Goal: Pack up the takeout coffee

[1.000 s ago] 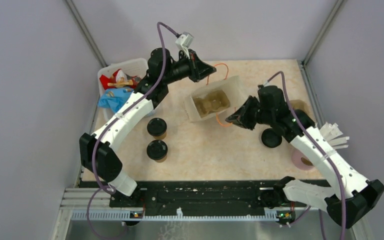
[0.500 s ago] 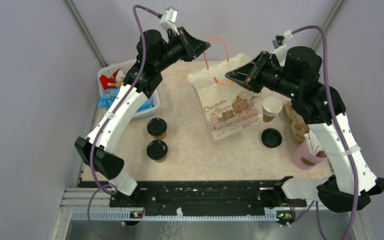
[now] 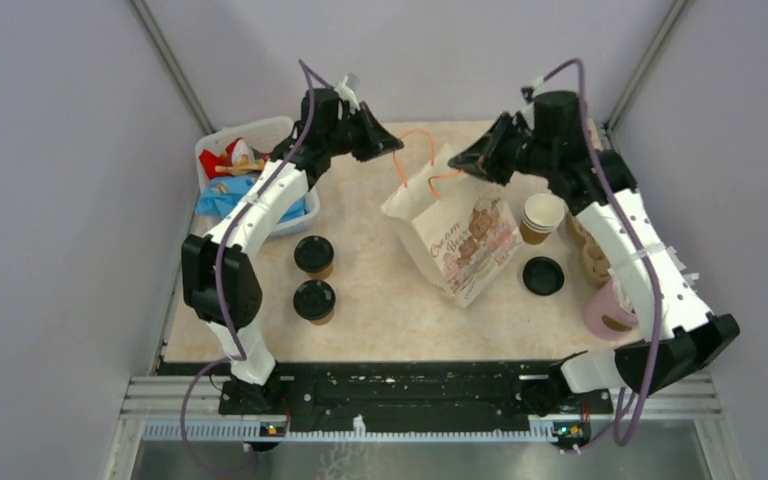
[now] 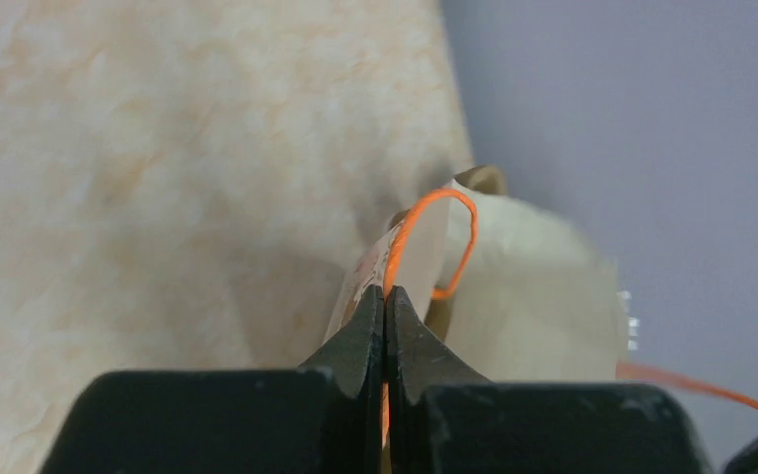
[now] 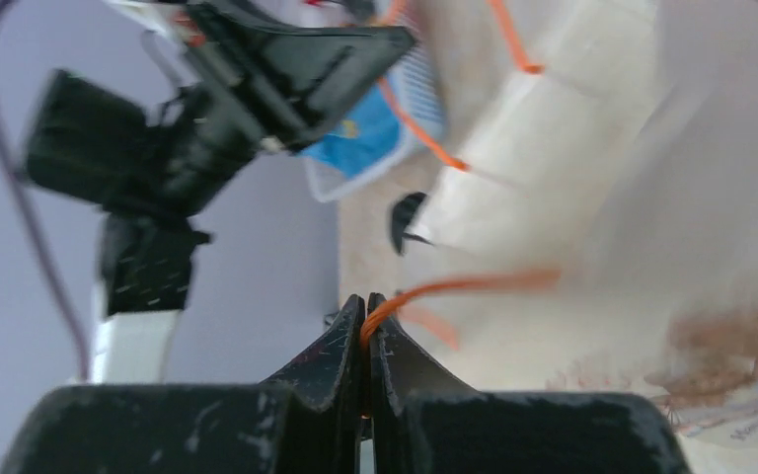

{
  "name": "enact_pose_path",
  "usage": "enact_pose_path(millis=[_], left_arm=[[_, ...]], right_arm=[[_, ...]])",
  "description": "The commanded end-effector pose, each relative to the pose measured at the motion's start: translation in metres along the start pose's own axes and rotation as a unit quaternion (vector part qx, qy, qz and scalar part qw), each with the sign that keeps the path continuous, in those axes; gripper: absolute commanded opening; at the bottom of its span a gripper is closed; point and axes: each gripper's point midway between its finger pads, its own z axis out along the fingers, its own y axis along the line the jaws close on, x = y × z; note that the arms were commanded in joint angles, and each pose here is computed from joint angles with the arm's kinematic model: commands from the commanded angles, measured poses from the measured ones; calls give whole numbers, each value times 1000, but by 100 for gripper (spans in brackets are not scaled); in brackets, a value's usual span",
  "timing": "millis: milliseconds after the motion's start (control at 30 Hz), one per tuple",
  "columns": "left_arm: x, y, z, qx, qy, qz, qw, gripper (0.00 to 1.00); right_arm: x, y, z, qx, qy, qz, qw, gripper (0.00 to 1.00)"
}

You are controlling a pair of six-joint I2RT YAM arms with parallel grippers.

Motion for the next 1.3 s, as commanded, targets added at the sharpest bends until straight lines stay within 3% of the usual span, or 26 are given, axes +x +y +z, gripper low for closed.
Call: enact_pose_path(millis=[0,100,300,467,600,833,1067,1267], left_arm=[[-57,-148,-83,194,-109,115,968,0],[-51,-162,-93,237,-125,139,953,0],[-19,-154,-86,277,-91,148,945,0],[-4,-175,-99,316,-88,205,922,0],[20,-164,-103,318,-71,237,915,0],[64,-125,-109,302,-44,251,919,0],[72,-124,-119,309,-48,259,914,0],[50,-142,-122,312,-78,271,907,0]], right_arm=[[-11,83,-72,-138,-37,-102,985,0],[14,67,-62,-164,3,-108,980,0],[66,-18,-29,-135,54,-78,986,0],[77,-59,-15,-87,69,-100,989,0],[90,-76,-8,-85,90,-112,986,0],[116,-92,-6,-98,140,-110,979,0],[137,-94,-19,-101,160,-129,973,0],[95,-42,-35,-109,89,-170,975,0]])
